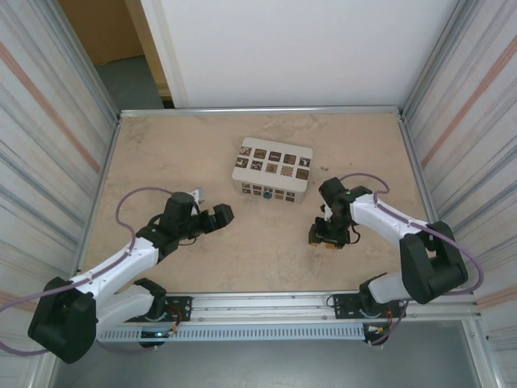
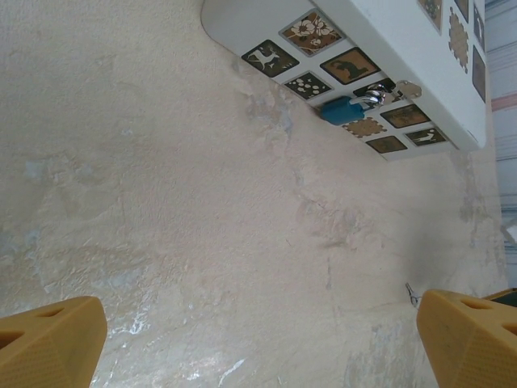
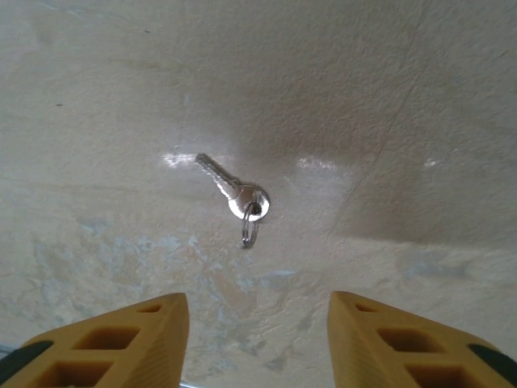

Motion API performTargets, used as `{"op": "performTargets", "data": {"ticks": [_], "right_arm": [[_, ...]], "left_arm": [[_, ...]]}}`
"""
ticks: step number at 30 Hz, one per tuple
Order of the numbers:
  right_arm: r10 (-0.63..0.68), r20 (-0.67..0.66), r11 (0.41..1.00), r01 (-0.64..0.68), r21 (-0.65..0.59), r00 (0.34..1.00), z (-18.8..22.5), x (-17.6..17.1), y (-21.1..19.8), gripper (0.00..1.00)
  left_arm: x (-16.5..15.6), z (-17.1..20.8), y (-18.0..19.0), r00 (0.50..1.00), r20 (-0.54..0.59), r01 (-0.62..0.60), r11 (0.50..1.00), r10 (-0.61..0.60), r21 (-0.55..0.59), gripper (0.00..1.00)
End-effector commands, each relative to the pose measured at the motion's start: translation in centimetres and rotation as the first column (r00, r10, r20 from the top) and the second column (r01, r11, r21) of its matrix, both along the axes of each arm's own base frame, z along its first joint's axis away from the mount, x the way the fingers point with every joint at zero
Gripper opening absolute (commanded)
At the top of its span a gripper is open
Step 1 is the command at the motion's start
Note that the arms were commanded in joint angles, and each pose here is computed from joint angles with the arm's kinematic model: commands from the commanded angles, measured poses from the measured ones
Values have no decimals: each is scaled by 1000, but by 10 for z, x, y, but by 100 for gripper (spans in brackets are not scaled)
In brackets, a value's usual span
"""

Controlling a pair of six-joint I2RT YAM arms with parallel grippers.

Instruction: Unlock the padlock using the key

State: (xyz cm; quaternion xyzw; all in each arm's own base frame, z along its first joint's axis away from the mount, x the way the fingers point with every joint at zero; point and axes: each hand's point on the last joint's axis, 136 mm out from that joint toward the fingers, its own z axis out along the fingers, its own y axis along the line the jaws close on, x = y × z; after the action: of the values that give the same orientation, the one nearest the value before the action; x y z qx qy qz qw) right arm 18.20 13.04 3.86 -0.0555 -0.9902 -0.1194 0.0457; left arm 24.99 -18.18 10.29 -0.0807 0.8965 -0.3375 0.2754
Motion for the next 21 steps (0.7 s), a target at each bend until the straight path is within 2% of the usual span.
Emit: {"op": "performTargets", "data": {"ticks": [1,21], "right_arm": [[-13,-21,1000,13,-9,1000,-4,3,4,43],[9,-64,998,-13,-65,998,-24,15,11,23]], "left_arm": [[7,8,-2,999,34,-18,1000,19,-24,99],[7,4,-1,999,34,-21,1000,21,-6,99]]}}
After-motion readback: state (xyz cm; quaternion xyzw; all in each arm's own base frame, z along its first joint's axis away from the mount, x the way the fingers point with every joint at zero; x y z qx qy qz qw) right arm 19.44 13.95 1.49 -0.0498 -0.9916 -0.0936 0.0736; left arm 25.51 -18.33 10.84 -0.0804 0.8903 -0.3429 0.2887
